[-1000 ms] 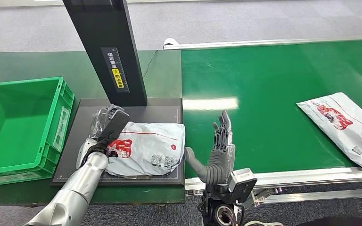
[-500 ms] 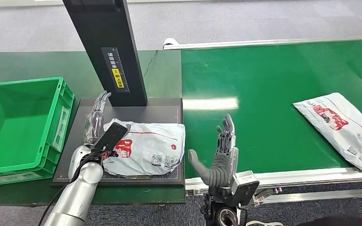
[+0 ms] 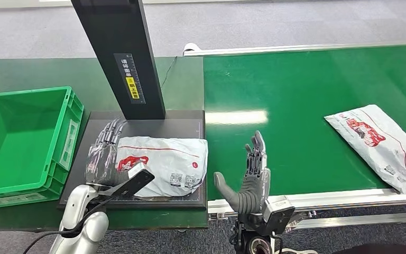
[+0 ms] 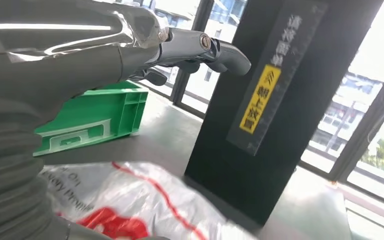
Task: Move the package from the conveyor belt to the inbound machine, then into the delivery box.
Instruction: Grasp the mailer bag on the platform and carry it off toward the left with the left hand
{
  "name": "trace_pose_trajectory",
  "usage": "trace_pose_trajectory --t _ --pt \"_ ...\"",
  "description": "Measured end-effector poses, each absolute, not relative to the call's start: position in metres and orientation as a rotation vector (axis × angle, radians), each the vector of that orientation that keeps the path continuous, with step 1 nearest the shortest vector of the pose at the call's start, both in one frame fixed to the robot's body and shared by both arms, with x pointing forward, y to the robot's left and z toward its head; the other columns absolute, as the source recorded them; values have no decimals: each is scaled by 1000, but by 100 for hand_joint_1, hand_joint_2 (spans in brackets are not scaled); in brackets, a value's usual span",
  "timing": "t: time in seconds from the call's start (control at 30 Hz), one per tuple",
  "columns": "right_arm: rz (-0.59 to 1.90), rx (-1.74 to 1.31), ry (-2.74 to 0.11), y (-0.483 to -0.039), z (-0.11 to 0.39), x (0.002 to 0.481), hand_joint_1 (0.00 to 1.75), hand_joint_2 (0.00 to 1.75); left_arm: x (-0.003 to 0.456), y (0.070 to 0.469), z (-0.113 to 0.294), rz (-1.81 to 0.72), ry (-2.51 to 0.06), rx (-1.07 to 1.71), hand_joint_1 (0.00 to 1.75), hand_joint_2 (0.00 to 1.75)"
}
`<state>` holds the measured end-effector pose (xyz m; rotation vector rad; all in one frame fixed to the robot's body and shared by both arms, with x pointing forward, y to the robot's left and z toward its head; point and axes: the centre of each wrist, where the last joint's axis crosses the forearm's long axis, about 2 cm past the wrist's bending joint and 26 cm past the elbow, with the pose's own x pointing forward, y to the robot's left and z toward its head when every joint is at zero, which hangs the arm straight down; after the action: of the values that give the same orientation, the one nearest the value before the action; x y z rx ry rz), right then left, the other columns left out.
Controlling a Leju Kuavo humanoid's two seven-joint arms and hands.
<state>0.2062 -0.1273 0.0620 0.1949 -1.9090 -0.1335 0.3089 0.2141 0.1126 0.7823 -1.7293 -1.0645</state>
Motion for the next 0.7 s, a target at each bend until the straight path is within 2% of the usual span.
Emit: trace_pose_trajectory --t 0.33,0.63,0.7 --pt "-132 208 -1915 -126 66 212 0 175 318 197 88 -1244 -1617 692 0 175" --pt "-129 209 -1912 -126 66 212 0 175 358 175 94 -1360 -1540 629 0 175" --pt "-131 202 -1911 -126 65 211 0 175 364 171 96 -1377 -1530 620 7 175"
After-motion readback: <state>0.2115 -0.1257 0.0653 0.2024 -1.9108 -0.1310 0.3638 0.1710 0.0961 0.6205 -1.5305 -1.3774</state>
